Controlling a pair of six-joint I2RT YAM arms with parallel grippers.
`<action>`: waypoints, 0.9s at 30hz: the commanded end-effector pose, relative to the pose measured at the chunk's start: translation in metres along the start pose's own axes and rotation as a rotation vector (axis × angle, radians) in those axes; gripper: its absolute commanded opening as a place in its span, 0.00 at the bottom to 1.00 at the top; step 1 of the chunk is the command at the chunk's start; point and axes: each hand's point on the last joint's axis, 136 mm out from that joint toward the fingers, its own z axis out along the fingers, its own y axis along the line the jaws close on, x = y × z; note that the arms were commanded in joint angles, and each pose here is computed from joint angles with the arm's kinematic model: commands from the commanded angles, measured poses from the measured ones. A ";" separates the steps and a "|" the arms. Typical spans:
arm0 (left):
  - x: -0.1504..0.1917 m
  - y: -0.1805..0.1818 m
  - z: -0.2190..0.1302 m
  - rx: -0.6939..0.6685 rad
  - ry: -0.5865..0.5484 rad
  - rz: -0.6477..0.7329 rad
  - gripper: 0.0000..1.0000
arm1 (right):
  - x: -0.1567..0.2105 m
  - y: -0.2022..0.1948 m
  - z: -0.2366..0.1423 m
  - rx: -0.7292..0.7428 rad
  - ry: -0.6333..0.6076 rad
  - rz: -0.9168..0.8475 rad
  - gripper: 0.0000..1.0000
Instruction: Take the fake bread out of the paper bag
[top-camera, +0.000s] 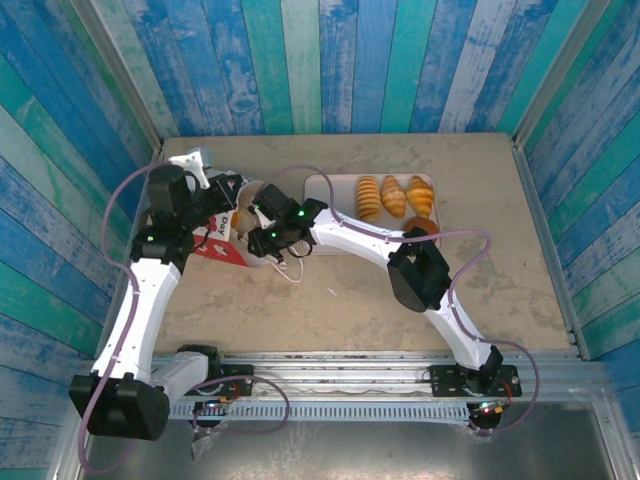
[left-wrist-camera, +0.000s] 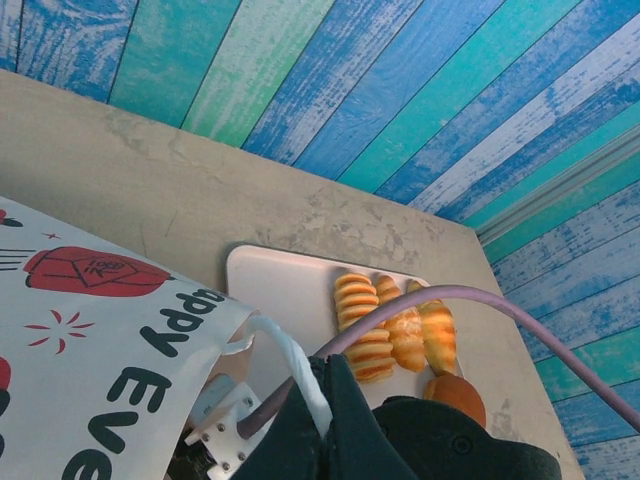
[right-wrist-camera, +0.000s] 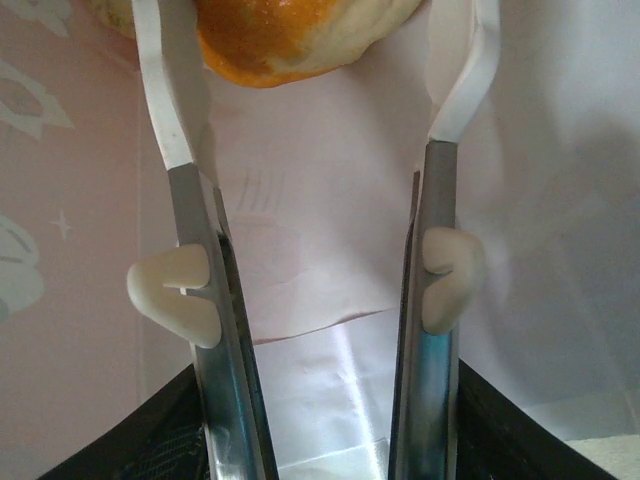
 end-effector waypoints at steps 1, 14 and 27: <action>-0.006 0.004 0.002 -0.026 -0.023 0.010 0.00 | -0.014 0.006 -0.036 0.047 -0.062 -0.092 0.53; -0.005 0.014 0.006 -0.067 -0.027 0.004 0.00 | 0.012 -0.019 -0.096 0.237 0.004 -0.259 0.52; -0.006 0.006 0.003 -0.031 -0.028 -0.002 0.00 | 0.036 -0.018 -0.101 0.289 0.134 -0.395 0.55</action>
